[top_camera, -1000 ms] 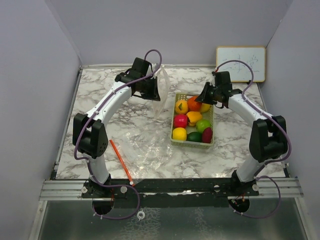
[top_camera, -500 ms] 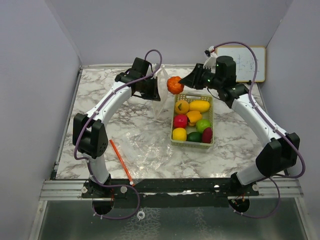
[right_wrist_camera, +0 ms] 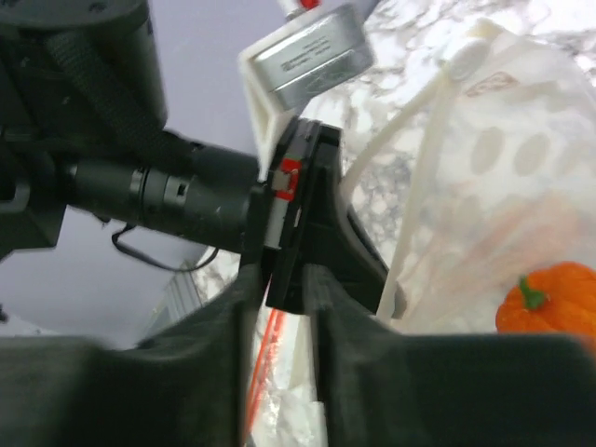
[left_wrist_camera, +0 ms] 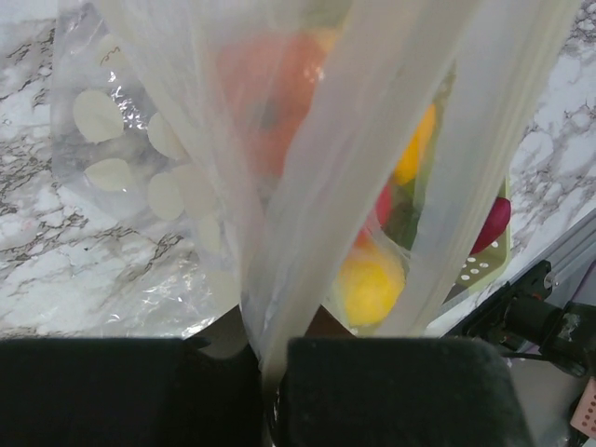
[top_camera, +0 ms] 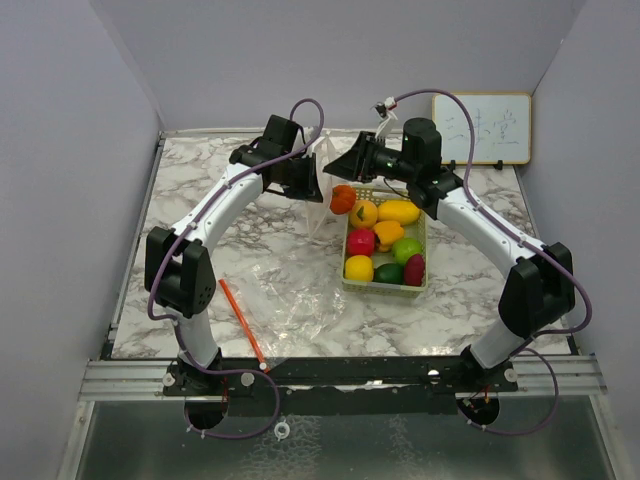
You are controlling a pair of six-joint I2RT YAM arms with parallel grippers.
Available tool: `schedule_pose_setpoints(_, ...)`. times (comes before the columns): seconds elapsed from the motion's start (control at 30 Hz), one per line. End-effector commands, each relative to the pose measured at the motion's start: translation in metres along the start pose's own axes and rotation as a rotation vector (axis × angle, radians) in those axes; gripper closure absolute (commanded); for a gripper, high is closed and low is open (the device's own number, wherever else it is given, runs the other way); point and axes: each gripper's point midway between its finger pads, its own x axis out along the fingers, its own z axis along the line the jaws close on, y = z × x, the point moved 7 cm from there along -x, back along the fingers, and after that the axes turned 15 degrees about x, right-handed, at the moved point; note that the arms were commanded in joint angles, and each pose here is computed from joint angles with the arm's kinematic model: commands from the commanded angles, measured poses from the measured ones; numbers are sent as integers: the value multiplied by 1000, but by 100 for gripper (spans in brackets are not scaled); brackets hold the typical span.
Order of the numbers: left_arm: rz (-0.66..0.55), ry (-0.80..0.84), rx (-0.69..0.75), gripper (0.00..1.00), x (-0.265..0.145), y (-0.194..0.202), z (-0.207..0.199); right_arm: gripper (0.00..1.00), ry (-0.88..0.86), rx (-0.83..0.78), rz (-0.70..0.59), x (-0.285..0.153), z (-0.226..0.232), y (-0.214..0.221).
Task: Place the food in the zip-top bag and seal the zipper
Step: Open the zipper of the food storage bag.
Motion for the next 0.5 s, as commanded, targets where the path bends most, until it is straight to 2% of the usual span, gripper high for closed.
schedule_pose_setpoints(0.0,-39,25,18,100,-11,-1,-8,60,175,-66,-88,-12,-9,-13)
schedule_pose_setpoints(0.1,-37,24,18,100,-10,0,-7,50,265,-70,-60,-14,-20,-8)
schedule_pose_setpoints(0.17,-46,30,22,100,-11,-2,-8,47,316,-73,-51,-10,-26,-3)
schedule_pose_setpoints(0.47,-77,28,22,100,-19,-15,-13,46,569,-102,-12,34,-49,14)
